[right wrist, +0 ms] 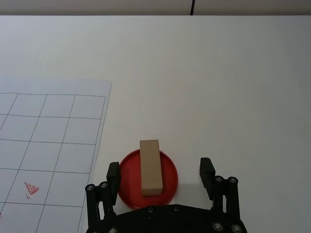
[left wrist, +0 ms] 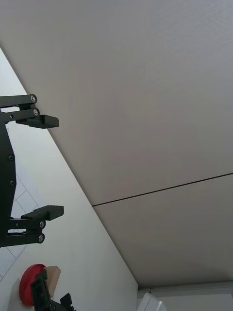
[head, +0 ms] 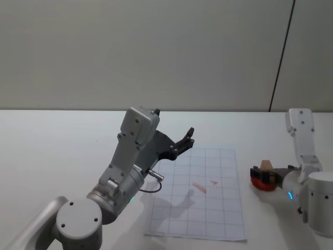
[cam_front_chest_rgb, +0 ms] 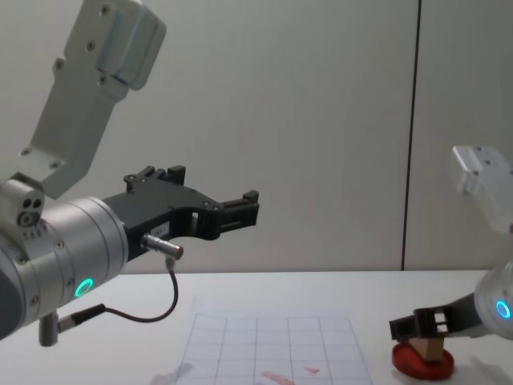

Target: Use the one hand to pick up the stamp and affix it onto the A4 paper.

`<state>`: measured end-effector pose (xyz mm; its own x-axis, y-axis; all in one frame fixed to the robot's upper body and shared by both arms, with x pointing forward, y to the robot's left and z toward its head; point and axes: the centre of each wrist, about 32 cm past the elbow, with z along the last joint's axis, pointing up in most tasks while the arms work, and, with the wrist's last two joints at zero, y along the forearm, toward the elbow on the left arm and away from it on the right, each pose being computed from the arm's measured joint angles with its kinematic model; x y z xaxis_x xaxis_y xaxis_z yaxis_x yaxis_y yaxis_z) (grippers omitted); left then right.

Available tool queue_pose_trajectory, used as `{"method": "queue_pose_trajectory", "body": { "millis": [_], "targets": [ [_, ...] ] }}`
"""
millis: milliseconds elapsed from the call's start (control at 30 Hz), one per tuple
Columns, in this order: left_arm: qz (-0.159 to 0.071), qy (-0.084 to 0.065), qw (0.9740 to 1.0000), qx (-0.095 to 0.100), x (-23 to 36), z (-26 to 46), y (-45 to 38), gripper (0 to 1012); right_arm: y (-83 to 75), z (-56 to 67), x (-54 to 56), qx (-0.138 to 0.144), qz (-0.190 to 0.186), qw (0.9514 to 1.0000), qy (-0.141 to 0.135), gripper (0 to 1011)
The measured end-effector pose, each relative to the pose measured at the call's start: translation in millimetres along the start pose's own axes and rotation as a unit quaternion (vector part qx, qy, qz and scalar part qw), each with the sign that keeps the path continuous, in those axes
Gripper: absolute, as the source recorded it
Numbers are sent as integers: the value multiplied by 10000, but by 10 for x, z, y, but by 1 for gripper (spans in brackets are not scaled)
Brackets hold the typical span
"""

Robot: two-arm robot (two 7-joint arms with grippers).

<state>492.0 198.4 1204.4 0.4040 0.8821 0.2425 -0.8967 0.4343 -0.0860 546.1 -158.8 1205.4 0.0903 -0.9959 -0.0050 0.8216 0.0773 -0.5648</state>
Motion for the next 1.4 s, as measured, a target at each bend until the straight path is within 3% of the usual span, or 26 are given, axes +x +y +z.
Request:
{"method": "queue_pose_trajectory", "body": {
  "millis": [633,933,967,1400],
  "targets": [
    [0,0,10000,0,0,0,0,1002,103,51,-31,-108,-34,9999,102,998],
    [0,0,10000,0,0,0,0,1002,119,60,-39,-117,-39,9999,118,814],
    [0,0,10000,0,0,0,0,1002,121,61,-39,-117,-40,9999,119,743],
    [0,0,10000,0,0,0,0,1002,129,66,-40,-121,-50,9998,125,362]
  ]
}}
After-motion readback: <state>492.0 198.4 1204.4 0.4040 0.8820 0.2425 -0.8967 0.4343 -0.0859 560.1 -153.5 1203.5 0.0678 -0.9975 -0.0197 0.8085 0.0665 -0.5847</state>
